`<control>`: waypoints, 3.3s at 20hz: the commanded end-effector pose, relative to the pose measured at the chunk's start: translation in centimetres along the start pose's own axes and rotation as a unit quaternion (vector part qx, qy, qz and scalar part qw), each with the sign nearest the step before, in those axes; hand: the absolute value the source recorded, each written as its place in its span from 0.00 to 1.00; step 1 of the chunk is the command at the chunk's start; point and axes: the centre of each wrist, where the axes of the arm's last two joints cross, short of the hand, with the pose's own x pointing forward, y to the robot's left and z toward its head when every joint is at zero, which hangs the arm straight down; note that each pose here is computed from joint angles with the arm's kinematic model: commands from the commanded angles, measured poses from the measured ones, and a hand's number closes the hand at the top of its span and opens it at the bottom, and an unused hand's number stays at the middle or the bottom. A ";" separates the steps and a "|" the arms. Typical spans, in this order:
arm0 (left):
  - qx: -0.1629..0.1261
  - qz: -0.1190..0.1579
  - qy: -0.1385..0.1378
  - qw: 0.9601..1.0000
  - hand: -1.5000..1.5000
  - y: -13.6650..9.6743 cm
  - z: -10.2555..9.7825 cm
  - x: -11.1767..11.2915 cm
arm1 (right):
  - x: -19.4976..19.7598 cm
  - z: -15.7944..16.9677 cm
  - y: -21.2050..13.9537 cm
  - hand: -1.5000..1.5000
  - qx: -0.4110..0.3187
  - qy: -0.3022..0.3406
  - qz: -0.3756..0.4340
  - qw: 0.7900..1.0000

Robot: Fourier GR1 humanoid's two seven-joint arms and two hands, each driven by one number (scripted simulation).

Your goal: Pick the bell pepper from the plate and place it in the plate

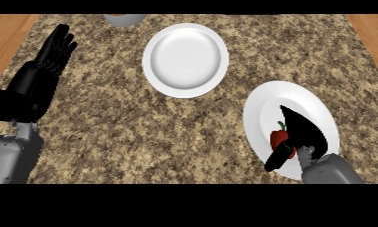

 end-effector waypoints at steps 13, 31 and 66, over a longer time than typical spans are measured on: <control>-0.008 0.002 0.001 1.000 0.50 0.2 0.5 -0.1 | -4.1 -4.8 -4.6 1.00 -0.155 -0.034 0.068 0.985; 0.008 0.005 -0.008 1.000 0.50 1.0 -0.3 -0.2 | -3.4 -5.8 -17.5 1.00 -0.296 -0.356 0.053 0.885; -0.026 0.002 -0.016 1.000 0.50 -1.7 -1.1 0.6 | 24.5 1.1 -7.8 1.00 -0.188 -0.479 -0.031 0.857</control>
